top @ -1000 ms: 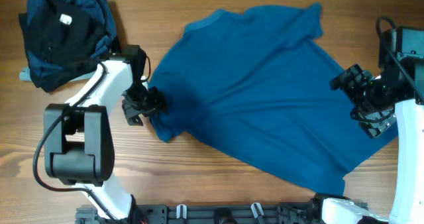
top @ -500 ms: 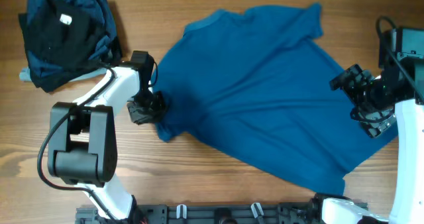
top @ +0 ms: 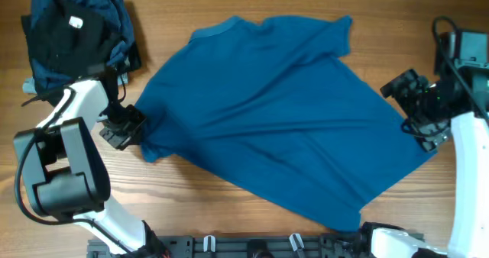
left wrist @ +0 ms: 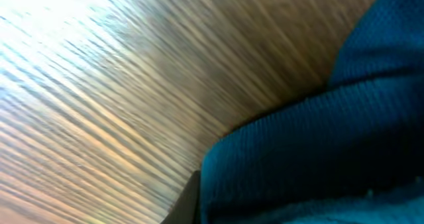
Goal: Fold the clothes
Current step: 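Grasp the left sleeve edge of the shirt with the left gripper, then grasp the right side hem of the shirt with the right gripper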
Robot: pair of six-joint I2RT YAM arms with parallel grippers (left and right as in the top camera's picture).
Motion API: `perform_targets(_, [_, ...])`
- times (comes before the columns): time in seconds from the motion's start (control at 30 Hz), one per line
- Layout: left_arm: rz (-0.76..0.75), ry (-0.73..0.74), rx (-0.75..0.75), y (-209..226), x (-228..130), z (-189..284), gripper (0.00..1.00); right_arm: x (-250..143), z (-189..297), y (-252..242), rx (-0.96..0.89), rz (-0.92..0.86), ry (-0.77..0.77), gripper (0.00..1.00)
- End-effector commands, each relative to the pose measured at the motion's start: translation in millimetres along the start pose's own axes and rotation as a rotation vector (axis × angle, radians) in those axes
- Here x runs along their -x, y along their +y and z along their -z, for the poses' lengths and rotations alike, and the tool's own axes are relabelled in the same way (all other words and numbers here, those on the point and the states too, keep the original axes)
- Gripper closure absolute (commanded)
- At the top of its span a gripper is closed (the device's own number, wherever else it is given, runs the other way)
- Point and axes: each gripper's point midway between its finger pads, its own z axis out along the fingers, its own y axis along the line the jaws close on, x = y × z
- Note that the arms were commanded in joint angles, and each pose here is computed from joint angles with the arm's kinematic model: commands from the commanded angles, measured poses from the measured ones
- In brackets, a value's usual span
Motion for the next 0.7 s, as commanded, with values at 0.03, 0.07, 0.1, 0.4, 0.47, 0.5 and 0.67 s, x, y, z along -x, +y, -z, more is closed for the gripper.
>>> perform_targets(0.03, [0.019,0.002,0.034,8.2,1.2,-4.0,0.96,-16.6,-67.1,-20.8,-0.163,-0.120,0.100,0.06])
perform_targets(0.07, [0.018,0.002,0.034,8.2,1.2,-4.0,0.96,-24.6,-80.2,-22.2,-0.175,-0.122,0.145,0.15])
perform_targets(0.1, [0.019,0.002,0.034,8.1,1.2,-4.0,0.96,-29.8,-93.6,-24.9,-0.194,-0.122,0.174,0.24])
perform_targets(0.4, [0.020,0.014,0.038,9.2,-1.7,-4.0,0.96,-39.0,-155.5,-34.7,-0.305,-0.223,0.229,0.96])
perform_targets(0.47, [0.020,0.017,0.040,9.7,-2.3,-4.0,0.96,-40.9,-165.7,-37.0,-0.329,-0.245,0.239,0.96])
perform_targets(0.5, [0.020,0.017,0.040,9.7,-2.6,-4.0,0.96,-40.1,-172.1,-36.8,-0.338,-0.245,0.241,0.96])
perform_targets(0.67, [0.020,0.020,0.041,10.2,-3.0,-3.9,0.95,-37.1,-200.8,-32.4,-0.346,-0.215,0.255,0.96])
